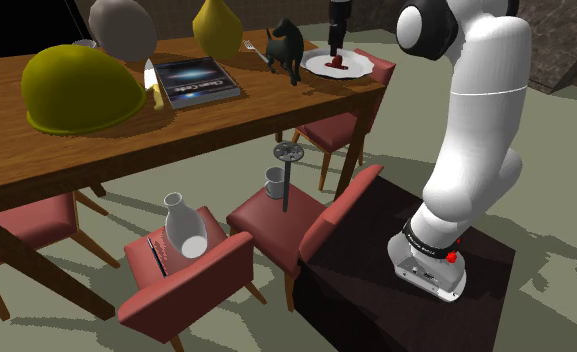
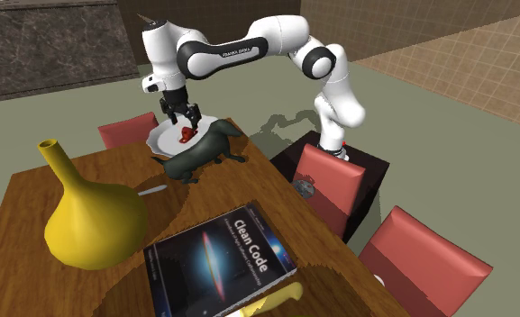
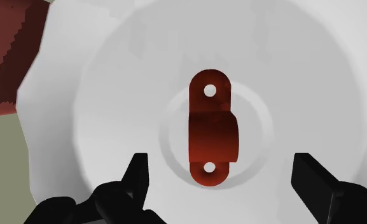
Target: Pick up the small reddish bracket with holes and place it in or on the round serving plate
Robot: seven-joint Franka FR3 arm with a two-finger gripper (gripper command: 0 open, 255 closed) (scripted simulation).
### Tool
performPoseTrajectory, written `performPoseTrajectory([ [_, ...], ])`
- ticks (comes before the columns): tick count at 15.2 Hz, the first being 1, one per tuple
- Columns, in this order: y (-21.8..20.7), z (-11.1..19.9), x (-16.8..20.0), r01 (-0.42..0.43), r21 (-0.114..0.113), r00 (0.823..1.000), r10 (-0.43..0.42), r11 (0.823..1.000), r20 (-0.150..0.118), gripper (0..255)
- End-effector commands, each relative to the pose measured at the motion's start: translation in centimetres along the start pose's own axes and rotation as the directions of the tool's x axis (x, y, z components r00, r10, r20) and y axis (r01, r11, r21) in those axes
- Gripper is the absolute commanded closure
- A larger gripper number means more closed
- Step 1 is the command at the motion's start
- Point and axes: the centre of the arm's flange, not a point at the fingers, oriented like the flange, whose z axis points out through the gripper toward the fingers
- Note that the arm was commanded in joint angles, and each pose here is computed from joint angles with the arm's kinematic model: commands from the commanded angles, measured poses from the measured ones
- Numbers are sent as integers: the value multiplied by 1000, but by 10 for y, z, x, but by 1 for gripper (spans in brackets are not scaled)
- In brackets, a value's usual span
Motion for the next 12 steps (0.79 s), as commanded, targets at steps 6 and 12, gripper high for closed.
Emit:
performPoseTrajectory([
  [6,0,-50,0,0,0,1000,0,1000,0,0],
  [12,0,-50,0,0,0,1000,0,1000,0,0],
])
